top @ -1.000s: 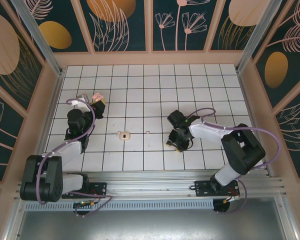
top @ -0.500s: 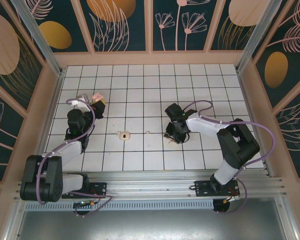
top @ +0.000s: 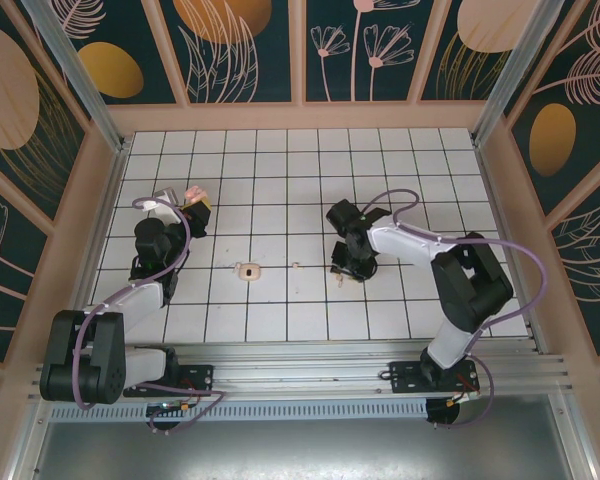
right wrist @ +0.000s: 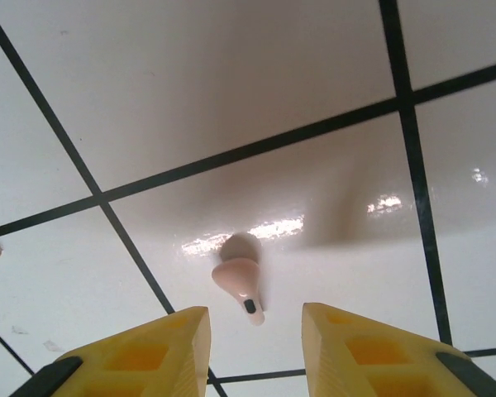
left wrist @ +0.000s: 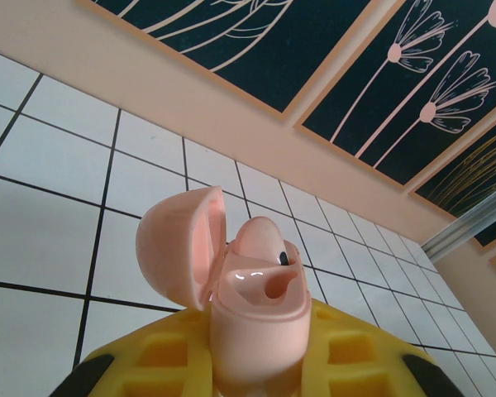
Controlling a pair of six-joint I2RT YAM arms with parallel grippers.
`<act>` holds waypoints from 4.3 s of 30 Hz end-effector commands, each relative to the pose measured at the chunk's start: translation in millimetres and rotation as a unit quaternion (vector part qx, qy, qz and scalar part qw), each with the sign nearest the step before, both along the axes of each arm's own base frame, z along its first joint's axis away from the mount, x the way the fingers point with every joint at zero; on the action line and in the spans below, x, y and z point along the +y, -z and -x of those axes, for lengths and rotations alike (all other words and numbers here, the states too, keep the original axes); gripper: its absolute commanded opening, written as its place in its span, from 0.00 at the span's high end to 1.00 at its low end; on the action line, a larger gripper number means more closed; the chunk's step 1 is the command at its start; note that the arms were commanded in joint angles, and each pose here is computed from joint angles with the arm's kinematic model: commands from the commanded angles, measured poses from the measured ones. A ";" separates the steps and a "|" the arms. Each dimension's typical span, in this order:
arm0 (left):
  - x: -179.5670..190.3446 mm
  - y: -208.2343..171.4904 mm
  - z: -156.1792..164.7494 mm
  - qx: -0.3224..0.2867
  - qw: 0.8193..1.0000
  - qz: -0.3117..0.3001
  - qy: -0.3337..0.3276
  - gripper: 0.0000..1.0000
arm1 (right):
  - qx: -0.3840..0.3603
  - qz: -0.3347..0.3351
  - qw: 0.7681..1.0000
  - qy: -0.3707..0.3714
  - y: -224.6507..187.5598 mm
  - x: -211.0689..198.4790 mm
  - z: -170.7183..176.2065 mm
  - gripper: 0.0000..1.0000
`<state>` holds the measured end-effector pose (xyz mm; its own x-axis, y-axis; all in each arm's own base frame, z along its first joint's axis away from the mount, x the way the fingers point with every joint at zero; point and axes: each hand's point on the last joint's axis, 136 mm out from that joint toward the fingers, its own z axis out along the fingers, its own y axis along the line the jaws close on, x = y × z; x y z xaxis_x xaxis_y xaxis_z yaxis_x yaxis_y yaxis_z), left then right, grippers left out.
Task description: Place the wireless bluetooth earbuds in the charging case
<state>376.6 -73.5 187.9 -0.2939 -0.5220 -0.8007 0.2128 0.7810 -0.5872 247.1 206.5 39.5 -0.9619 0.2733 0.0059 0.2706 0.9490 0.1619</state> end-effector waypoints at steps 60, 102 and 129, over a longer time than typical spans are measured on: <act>-16.8 -17.0 4.4 -0.038 0.998 -0.008 0.058 0.96 | -0.021 0.017 0.999 -0.037 4.6 6.1 -7.3 0.78; -164.7 -77.3 100.0 -0.266 0.842 -0.170 0.436 0.98 | -0.497 -0.296 0.751 -0.317 -323.0 172.0 -25.7 0.79; -164.1 -92.5 98.2 -0.283 0.847 -0.156 0.423 0.98 | -0.457 -0.268 0.776 -0.343 -280.9 186.4 -19.2 0.79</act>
<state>281.2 -235.5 256.9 -0.0509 -0.0190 -0.9985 0.9461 0.3194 -0.0543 268.0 389.5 320.3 -0.5595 -0.1045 -0.8222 -0.7221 0.5485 0.4217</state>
